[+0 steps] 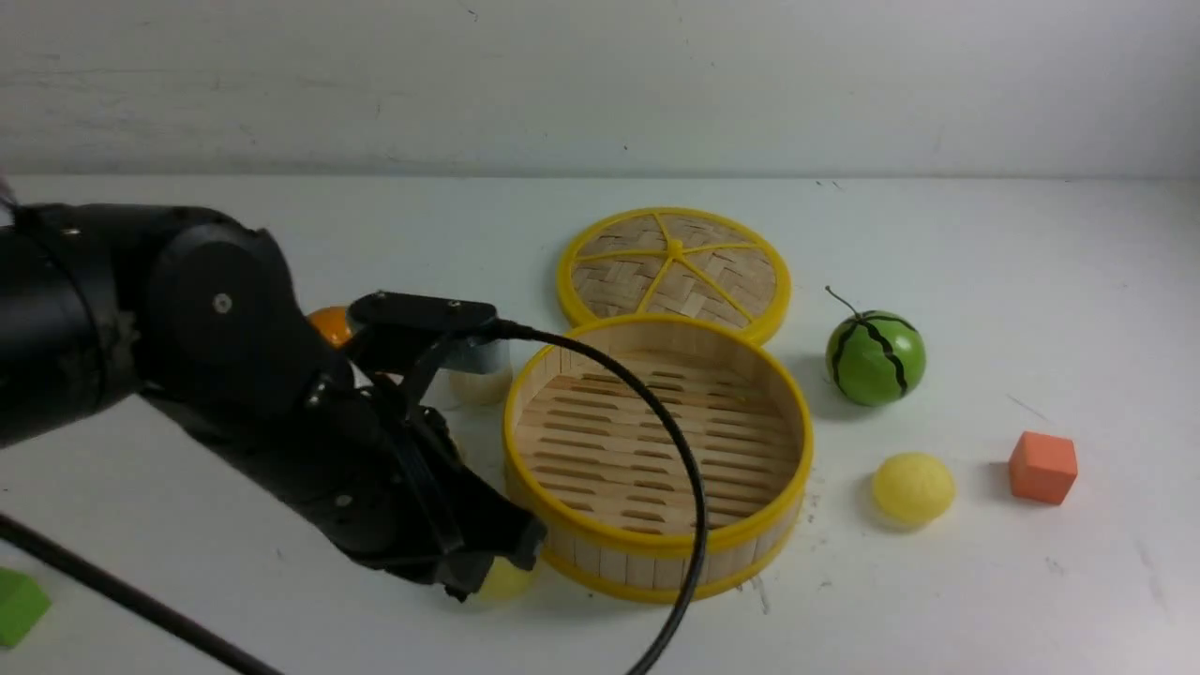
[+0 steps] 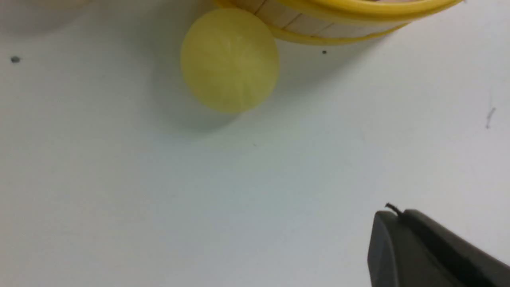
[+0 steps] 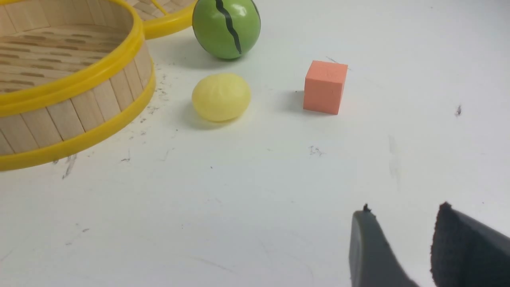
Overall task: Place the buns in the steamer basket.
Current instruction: Use the left arm to grab a steamed stuffed bun
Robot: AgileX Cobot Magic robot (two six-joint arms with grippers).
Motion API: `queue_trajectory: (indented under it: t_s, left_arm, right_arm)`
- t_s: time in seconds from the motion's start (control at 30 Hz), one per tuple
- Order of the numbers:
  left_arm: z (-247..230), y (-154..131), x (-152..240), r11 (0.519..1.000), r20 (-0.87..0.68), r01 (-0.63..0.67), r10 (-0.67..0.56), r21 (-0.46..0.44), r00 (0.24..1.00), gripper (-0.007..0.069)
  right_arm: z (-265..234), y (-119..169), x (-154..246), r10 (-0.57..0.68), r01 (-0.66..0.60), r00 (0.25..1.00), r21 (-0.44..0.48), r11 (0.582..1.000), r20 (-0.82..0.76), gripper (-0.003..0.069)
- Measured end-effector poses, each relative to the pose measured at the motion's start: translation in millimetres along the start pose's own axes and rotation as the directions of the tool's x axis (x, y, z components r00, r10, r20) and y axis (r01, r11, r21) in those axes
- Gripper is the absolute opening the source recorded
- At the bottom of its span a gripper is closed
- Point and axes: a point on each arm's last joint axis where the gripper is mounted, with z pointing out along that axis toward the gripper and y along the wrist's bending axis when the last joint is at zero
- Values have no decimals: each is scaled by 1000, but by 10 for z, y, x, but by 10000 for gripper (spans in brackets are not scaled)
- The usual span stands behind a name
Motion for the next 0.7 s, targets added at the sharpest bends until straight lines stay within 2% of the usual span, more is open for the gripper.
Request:
queue_trajectory:
  t_s: [0.33,0.47,0.7]
  left_arm:
    - [357,34,-381,994,-76,-68,61,-85,995,12]
    - [535,68,-438,991,-126,-84,70,-105,990,107]
    - [663,115,-453,984,-139,-113,94,-135,986,220]
  right_arm:
    - [0,1,0,1,-1,1000,-1,1000,0,241]
    - [0,1,0,1,-1,1000,-1,1000,0,241]
    - [0,1,0,1,-1,1000,-1,1000,0,241]
